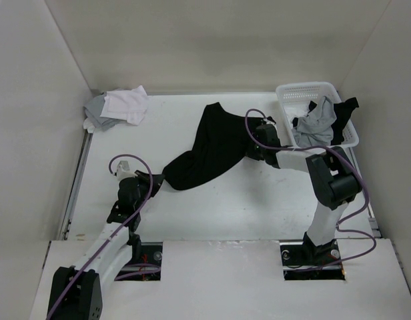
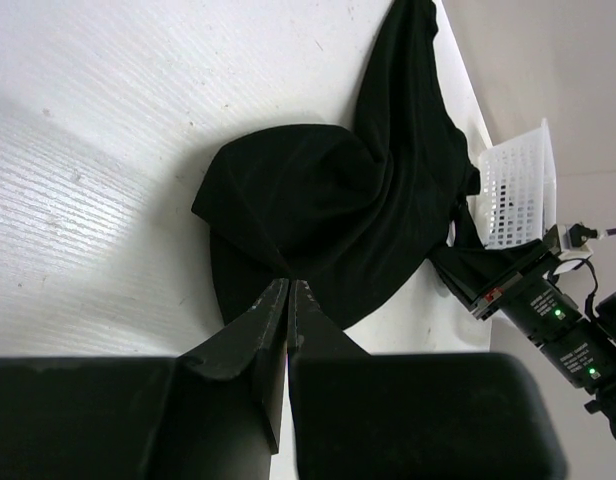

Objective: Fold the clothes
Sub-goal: Flatten the tank top out

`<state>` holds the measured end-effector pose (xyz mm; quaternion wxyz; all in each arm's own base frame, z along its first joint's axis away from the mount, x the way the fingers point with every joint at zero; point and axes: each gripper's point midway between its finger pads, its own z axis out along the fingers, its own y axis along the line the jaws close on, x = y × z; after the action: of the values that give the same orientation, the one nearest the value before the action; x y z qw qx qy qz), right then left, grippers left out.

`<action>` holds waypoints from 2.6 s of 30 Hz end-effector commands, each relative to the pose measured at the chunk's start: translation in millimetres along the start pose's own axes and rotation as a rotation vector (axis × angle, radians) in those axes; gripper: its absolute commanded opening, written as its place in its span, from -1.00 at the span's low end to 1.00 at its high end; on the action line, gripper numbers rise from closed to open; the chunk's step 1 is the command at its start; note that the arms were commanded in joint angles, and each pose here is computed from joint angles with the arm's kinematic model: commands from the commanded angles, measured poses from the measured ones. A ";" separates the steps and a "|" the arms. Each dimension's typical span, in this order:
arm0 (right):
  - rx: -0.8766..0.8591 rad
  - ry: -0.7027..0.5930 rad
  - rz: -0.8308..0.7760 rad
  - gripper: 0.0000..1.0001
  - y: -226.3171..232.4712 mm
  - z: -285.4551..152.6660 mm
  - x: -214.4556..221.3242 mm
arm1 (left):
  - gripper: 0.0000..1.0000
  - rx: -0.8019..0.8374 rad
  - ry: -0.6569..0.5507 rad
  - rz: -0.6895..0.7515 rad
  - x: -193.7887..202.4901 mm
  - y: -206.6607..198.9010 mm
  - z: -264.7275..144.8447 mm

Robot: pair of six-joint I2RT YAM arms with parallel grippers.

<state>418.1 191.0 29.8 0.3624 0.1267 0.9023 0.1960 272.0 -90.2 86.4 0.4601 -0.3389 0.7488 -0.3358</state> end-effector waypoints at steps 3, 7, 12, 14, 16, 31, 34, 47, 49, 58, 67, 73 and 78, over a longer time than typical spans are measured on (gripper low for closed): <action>-0.055 -0.069 0.008 -0.84 14.2 5.2 -21.0 | -0.97 0.082 -0.063 0.021 -20.4 -31.9 1.6; -0.033 -0.068 0.007 -1.00 13.8 5.4 -22.5 | -0.97 0.094 -0.081 0.022 -25.9 -38.1 0.3; -0.071 -0.173 -0.026 -1.00 37.3 -50.4 -31.4 | -0.98 0.151 -0.117 0.037 -43.1 -68.5 -4.6; -0.115 -0.228 -0.039 -1.00 55.3 -88.4 -36.1 | -0.99 0.195 -0.136 0.061 -51.6 -92.9 -9.9; -0.143 -0.286 -0.052 -1.00 67.7 -131.0 -40.2 | -0.99 0.228 -0.169 0.085 -62.9 -118.1 -18.0; -0.427 -0.694 -0.029 -1.00 109.8 -493.3 -127.2 | -1.00 0.597 -0.673 0.115 -208.2 -307.2 -209.6; -0.426 -0.739 -0.093 -1.00 130.3 -521.7 -146.3 | -1.00 0.606 -0.720 0.111 -223.3 -320.1 -225.0; -0.404 -0.612 -0.265 -1.00 196.0 -333.1 -158.3 | -1.00 0.149 -0.492 0.204 -175.9 -229.0 -10.6; -0.407 -0.561 -0.238 -1.00 192.4 -282.4 -167.8 | -1.00 0.107 -0.426 0.190 -167.3 -214.4 28.6; -0.402 -0.646 -0.210 -1.00 235.3 -269.6 -300.1 | -1.00 0.309 -0.469 0.137 -250.5 -326.0 59.0; -0.476 -0.820 -0.248 -1.00 263.4 -371.3 -349.8 | -1.00 0.419 -0.645 0.234 -313.7 -392.4 -11.3; -0.390 -0.702 -0.247 -1.00 230.6 -327.5 -314.4 | -1.00 0.397 -0.630 0.236 -300.6 -372.1 -14.9; -0.314 -0.590 -0.215 -1.00 175.7 -279.5 -242.4 | -1.00 0.340 -0.548 0.198 -241.0 -314.3 -5.8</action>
<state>411.9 188.3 487.8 0.6627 0.0103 0.7032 0.2575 431.1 -55.3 484.1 0.7338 -0.2549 0.5530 -0.3012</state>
